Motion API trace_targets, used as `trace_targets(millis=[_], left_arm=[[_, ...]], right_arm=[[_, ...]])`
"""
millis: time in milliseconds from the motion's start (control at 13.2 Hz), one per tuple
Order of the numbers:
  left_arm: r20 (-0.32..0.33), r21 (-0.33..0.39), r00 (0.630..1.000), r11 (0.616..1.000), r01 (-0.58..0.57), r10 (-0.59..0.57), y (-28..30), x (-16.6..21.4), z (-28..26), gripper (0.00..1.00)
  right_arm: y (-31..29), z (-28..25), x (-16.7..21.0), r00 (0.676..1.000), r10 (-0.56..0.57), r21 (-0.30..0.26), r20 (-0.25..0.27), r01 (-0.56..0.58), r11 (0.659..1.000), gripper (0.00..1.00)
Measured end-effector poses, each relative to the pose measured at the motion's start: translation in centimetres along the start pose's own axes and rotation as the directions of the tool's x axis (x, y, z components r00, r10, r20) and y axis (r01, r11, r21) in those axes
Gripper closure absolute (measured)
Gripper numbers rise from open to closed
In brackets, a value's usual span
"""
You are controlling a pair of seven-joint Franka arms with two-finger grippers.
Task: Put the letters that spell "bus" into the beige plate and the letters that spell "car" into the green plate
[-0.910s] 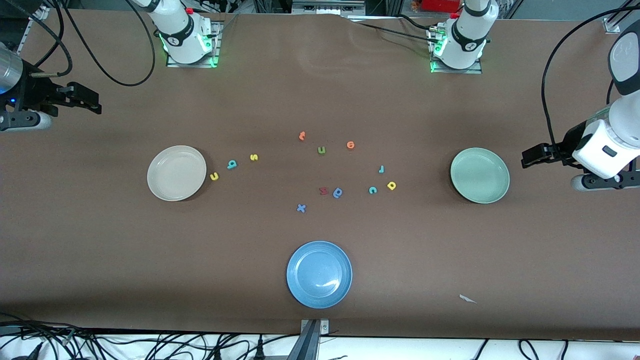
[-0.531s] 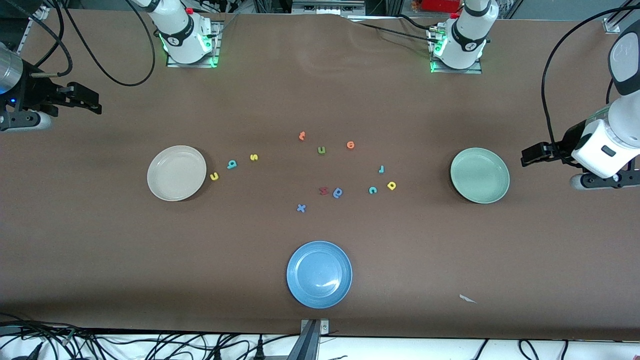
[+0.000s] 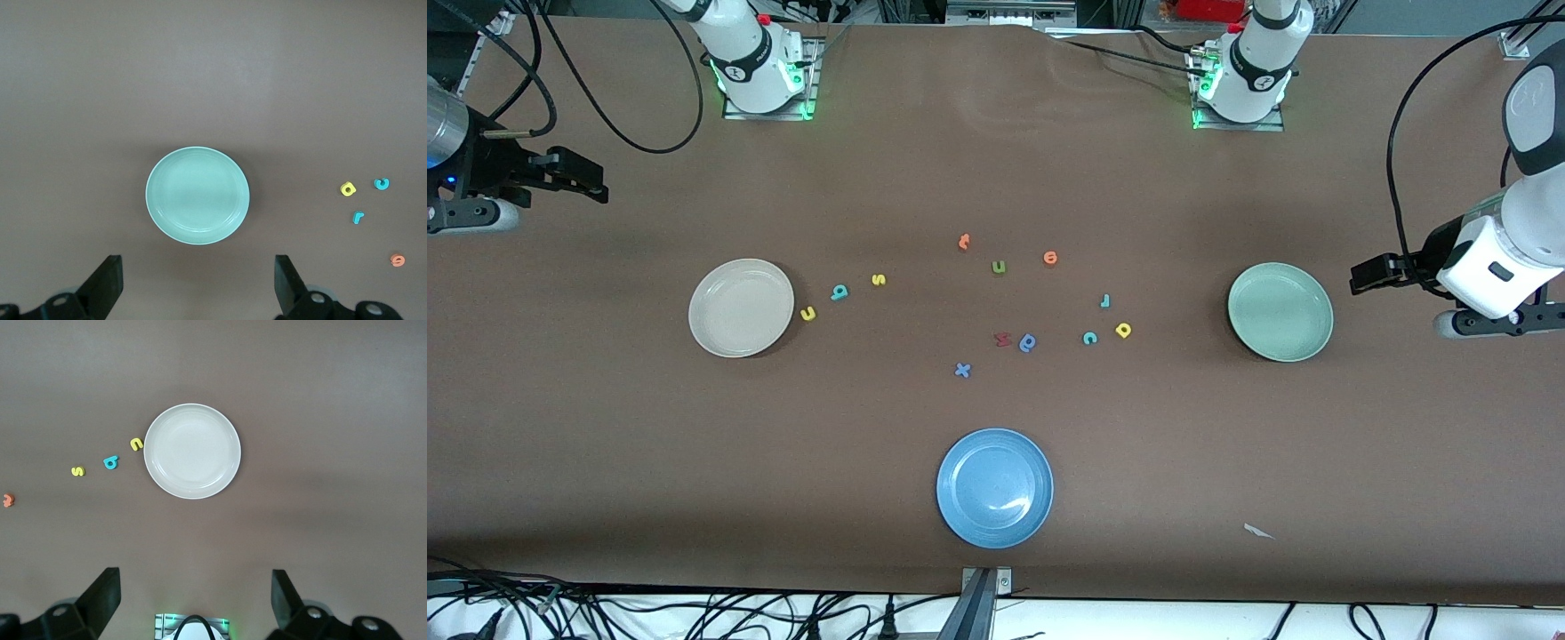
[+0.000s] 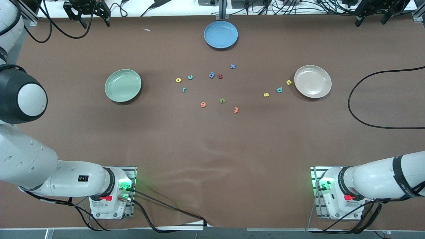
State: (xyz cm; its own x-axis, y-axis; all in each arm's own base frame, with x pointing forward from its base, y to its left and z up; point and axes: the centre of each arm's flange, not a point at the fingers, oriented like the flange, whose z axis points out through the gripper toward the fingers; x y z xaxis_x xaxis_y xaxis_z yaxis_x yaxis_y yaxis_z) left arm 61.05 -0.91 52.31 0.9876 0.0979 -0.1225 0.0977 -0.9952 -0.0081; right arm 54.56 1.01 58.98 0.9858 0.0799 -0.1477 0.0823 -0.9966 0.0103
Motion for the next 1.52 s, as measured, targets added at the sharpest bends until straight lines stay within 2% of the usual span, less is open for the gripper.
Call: trace_targets(millis=[1366,1517], left_arm=[[0.004,-0.001,1.000,1.000,0.012,-0.012,-0.70,0.12,0.21,0.00],[0.006,-0.020,1.000,1.000,0.012,-0.012,-0.50,0.10,0.21,0.00]], right_arm=[[0.26,0.17,0.11,1.000,0.005,0.000,0.003,-0.005,1.000,0.00],[0.29,0.19,0.12,1.000,0.005,0.000,0.003,-0.005,1.000,0.00]])
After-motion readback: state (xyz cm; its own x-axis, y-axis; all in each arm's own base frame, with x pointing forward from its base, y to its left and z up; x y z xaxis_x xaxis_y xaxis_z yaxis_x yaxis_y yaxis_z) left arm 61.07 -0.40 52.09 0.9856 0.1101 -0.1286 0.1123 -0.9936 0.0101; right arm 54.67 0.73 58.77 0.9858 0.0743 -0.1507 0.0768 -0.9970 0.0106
